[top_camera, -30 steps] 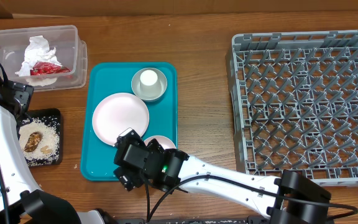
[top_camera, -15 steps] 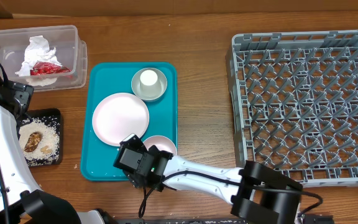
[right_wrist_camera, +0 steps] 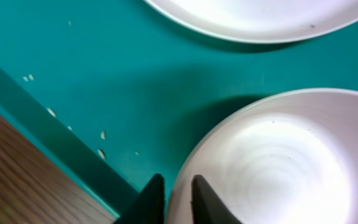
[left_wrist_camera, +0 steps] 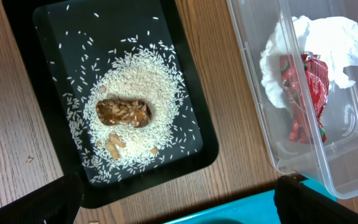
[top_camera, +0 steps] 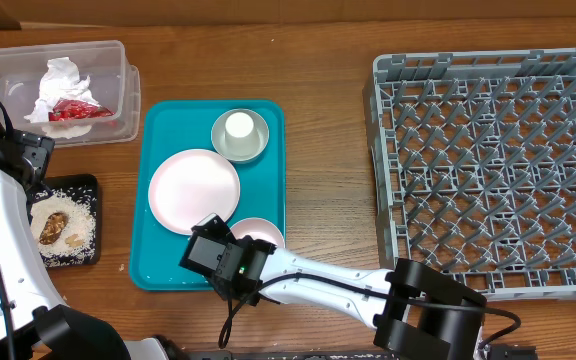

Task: Sort waste into correct bins and load items into the dishwasher
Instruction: 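Grasp the small white plate's rim with the right gripper, then carry the small plate right to the back of the dish rack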

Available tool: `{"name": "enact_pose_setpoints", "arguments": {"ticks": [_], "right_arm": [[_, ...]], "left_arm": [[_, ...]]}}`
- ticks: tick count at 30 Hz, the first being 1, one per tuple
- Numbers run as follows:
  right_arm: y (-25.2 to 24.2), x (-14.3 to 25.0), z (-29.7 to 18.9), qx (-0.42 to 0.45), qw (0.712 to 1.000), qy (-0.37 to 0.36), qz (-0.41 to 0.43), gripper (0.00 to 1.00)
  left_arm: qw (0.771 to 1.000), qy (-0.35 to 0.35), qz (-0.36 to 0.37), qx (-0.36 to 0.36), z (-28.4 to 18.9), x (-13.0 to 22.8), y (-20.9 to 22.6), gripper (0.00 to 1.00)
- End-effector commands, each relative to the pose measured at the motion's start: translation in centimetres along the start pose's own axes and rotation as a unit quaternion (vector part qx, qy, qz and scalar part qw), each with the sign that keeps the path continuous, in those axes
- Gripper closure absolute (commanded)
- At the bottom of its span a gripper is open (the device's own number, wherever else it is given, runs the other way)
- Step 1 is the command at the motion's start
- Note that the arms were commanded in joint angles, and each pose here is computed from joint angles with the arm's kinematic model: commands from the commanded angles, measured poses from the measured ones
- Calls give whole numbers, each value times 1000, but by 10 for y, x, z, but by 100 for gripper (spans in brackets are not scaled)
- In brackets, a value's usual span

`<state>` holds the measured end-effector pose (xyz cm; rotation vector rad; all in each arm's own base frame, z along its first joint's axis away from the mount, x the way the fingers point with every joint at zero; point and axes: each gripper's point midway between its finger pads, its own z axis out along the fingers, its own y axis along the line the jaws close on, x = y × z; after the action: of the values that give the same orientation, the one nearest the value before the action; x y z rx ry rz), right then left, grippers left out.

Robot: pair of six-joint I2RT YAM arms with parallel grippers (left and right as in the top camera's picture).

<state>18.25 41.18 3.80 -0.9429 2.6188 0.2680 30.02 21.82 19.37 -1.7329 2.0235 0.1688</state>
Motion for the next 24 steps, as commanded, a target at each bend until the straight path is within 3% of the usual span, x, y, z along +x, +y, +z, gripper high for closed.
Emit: {"name": "enact_pose_setpoints", "arguments": {"ticks": [1,4,14,19,24], "right_arm": [[11,-21,-16,-18,1000,-22,6,88],[16,-28,-27,-31,999,-23,8,96],[-10,-72,-92,-37,996,-67,45,96],[-109,-110,-163,-18,981,-123,150,96],[-215,-116,-228,-37,948,-181,258,96]], "left_arm": [[1000,-4,-5,-5,1,-1,1,0],[1000,-4,-5,-5,1,-1,1,0],[1000,-4,-5,-5,1,-1,1,0],[1000,-4,-5,-5,1,-1,1,0],[1000,-4,-5,-5,1,-1,1,0]]}}
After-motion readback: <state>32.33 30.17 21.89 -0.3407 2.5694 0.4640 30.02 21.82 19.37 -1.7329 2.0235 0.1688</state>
